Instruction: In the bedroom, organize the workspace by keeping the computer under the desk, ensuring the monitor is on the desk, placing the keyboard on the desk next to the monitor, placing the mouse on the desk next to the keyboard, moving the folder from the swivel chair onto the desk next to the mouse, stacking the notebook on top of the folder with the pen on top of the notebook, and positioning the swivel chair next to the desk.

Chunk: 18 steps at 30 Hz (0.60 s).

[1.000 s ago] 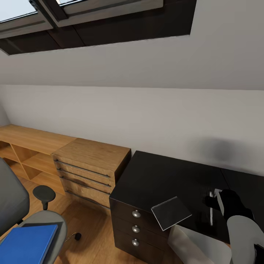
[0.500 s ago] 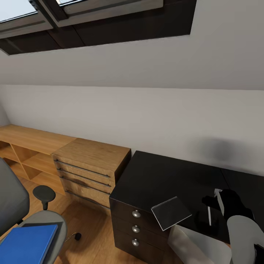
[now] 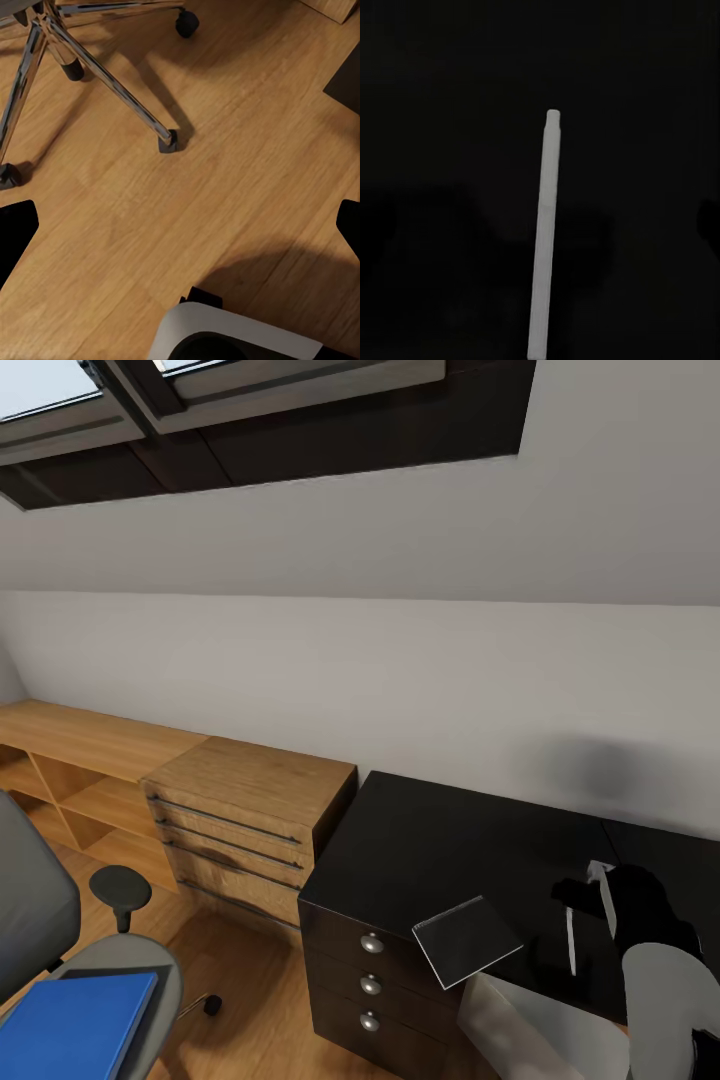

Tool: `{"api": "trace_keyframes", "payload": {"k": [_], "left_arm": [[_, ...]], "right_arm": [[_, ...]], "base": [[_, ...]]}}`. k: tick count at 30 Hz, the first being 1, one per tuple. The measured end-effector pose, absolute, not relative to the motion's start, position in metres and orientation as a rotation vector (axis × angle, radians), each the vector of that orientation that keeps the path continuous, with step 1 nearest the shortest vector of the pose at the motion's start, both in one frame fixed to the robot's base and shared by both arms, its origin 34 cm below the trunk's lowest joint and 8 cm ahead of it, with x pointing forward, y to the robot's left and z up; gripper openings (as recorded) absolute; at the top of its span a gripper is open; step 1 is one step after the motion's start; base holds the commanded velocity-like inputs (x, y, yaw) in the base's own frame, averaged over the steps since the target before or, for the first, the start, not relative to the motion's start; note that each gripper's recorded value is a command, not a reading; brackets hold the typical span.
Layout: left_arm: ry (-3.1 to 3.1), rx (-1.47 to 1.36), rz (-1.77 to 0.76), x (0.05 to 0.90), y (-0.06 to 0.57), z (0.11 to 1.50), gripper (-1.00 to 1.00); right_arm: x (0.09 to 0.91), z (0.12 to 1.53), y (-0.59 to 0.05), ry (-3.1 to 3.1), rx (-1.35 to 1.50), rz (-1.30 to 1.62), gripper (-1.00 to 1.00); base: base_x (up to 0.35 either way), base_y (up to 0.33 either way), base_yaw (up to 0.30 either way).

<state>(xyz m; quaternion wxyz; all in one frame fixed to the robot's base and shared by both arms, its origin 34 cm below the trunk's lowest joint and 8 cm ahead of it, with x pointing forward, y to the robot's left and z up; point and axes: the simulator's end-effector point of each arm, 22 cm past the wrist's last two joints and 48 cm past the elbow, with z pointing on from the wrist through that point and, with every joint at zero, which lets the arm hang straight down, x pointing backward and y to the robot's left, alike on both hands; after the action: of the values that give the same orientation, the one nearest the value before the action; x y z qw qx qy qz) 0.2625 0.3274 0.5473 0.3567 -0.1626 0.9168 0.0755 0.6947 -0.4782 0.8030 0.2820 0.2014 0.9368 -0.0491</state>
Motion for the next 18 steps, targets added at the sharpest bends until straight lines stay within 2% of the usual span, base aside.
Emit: {"api": "trace_keyframes", "payload": {"k": [7, 18], "left_arm": [[2.37, -0.418, 0.195, 0.262, 0.327, 0.547, 1.0], [2.373, -0.417, 0.195, 0.261, 0.327, 0.547, 1.0]], "right_arm": [[0.715, 0.832, -0.466, 2.427, 0.528, -0.121, 1.0], [0.729, 0.843, -0.437, 2.39, 0.504, -0.09, 1.0]], "base": [[0.0, 0.0, 0.145], [0.0, 0.0, 0.252]]}}
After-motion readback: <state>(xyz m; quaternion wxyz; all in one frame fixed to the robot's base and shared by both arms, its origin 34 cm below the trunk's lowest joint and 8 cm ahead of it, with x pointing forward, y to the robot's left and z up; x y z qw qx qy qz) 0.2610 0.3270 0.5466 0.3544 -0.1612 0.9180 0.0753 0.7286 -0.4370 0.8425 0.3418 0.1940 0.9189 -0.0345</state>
